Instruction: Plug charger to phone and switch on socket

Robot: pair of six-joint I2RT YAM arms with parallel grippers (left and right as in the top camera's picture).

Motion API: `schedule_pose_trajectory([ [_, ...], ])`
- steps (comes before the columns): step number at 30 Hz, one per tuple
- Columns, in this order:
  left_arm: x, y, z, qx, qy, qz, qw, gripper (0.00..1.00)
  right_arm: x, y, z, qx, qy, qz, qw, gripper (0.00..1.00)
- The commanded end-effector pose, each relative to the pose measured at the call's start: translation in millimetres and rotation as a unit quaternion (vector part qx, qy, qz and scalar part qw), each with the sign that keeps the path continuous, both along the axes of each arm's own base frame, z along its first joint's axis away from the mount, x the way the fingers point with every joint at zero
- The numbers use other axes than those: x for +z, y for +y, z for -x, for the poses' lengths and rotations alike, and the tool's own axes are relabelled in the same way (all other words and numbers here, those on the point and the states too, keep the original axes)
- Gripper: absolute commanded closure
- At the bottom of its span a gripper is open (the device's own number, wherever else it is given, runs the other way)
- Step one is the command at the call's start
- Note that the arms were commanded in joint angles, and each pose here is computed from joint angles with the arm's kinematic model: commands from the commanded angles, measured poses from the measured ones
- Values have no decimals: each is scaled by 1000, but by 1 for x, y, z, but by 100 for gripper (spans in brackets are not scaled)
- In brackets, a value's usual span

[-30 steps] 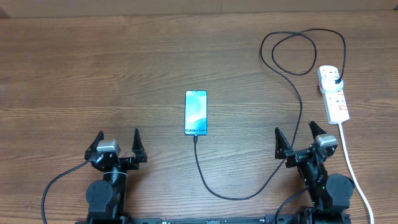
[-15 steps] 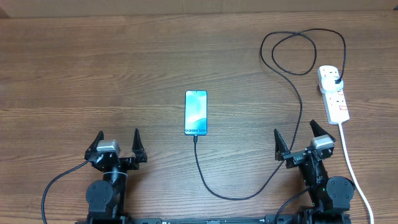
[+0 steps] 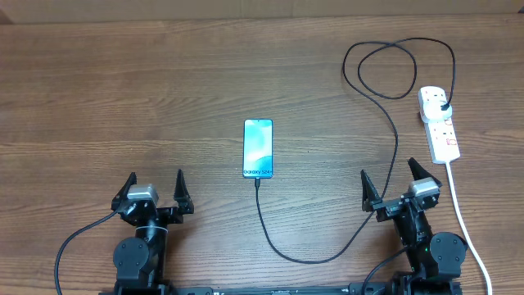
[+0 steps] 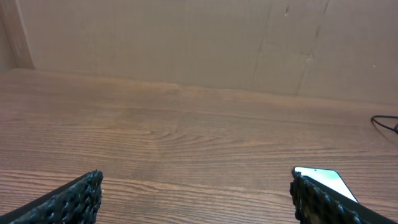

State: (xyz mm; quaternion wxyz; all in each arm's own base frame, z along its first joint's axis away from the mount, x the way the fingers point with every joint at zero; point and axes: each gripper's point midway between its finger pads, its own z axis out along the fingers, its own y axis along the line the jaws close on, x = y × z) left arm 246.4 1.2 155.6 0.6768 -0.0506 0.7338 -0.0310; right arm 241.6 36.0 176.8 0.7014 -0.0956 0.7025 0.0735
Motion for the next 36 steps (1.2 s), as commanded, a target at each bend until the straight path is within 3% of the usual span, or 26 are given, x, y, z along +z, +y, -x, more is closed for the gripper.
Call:
schedule_pose_trajectory([
  [1,1,1,0,0,-4,-9,1000,0,-1,1,0,3,-4,2,1000,0],
  [36,1,1,0,0,-4,-9,1000,0,-1,12,2,26,-4,2,1000,0],
])
